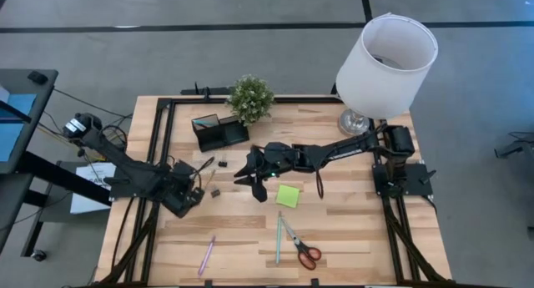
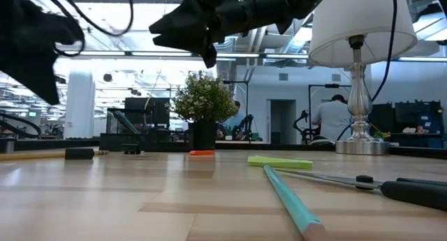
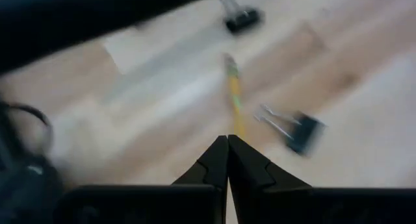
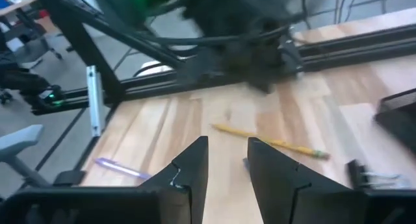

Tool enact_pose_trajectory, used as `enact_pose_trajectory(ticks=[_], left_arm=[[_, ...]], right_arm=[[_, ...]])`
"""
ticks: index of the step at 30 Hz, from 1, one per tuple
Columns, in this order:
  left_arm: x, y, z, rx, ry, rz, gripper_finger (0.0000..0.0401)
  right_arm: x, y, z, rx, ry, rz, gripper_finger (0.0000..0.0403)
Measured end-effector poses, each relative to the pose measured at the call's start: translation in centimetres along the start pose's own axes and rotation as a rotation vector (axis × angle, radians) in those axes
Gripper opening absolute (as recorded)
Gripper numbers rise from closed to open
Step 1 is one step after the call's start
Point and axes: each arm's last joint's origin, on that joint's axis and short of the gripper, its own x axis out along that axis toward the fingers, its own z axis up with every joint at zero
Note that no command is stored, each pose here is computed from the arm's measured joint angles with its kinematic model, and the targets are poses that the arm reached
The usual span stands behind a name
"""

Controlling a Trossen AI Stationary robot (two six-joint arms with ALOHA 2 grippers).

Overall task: Pick and place office supplies into organizer
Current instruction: Put the yellow pencil into the black organizer

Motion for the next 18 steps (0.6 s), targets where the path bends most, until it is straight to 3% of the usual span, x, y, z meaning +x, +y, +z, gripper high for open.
enact_pose_trajectory(ticks=[3, 6, 8, 12, 18], left_arm=[[-1.1, -0.9, -1.5, -0.001, 0.001, -0.143, 0.0000], [-2.1, -1.4, -3.4, 0.016, -0.132, -0.266, 0.0000], [-2.4, -1.5, -4.7, -0.001, -0.150, -0.308, 0.0000], [-2.0, -1.5, -7.2, 0.027, -0.118, -0.280, 0.0000], [0.5, -1.8, -9.9, 0.047, -0.069, -0.096, 0.0000]], right_arm=[[-0.2, -0.8, 0.1, 0.003, -0.003, -0.018, 0.0102], [-0.3, -1.5, 0.3, 0.002, -0.006, -0.031, 0.0102], [-0.4, -2.0, 0.4, -0.023, -0.015, -0.040, 0.0102], [-0.6, -3.0, 0.7, -0.028, -0.032, -0.061, 0.0102], [-0.7, -3.1, 1.2, -0.037, -0.078, -0.059, 0.0102]])
